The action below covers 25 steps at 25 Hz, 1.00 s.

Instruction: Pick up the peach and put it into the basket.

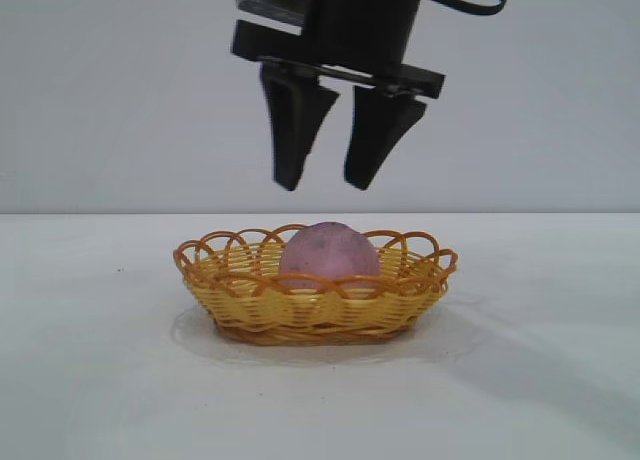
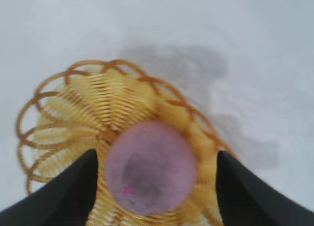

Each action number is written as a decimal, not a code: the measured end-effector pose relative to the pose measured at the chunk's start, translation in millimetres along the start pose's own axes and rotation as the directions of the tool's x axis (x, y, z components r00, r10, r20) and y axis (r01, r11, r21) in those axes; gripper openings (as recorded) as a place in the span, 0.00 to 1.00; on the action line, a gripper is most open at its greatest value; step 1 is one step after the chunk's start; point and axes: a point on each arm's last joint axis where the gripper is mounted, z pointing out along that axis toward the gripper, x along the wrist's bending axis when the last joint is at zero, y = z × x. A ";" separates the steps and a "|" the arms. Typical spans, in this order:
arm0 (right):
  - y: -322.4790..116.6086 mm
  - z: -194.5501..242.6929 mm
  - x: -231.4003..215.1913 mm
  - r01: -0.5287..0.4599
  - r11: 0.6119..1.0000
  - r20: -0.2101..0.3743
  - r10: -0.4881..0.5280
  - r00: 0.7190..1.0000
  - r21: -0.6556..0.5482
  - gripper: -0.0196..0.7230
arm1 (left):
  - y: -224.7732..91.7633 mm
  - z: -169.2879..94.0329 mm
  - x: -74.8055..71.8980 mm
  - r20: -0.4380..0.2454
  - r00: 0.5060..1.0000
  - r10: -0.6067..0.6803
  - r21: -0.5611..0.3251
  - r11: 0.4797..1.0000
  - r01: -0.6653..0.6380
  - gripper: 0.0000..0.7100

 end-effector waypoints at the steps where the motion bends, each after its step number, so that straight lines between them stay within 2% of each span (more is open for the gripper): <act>1: -1.6 -1.3 -13.7 -0.029 1.000 0.013 0.029 0.999 0.003 0.62 | 0.0 0.0 0.0 0.000 1.000 0.000 0.000 1.000 0.000 0.66; 5: -11.8 -7.2 -64.9 -0.160 0.987 0.052 0.159 0.986 0.011 0.62 | 0.0 0.0 0.0 0.000 1.000 0.000 0.000 1.000 0.000 0.66; 12: -33.9 -16.3 -121.1 -0.305 0.952 0.083 0.301 0.950 0.042 0.62 | 0.0 0.0 0.0 0.000 1.000 0.000 0.000 1.000 0.000 0.66; 20: -48.1 -25.3 -139.5 -0.363 0.928 0.088 0.356 0.930 0.085 0.62 | 0.0 0.0 0.0 0.000 1.000 0.000 0.000 1.000 0.000 0.66; 25: -49.5 -59.6 -131.3 -0.354 0.935 0.088 0.350 0.933 0.032 0.62 | 0.0 0.0 0.0 0.000 1.000 0.000 0.000 1.000 0.000 0.66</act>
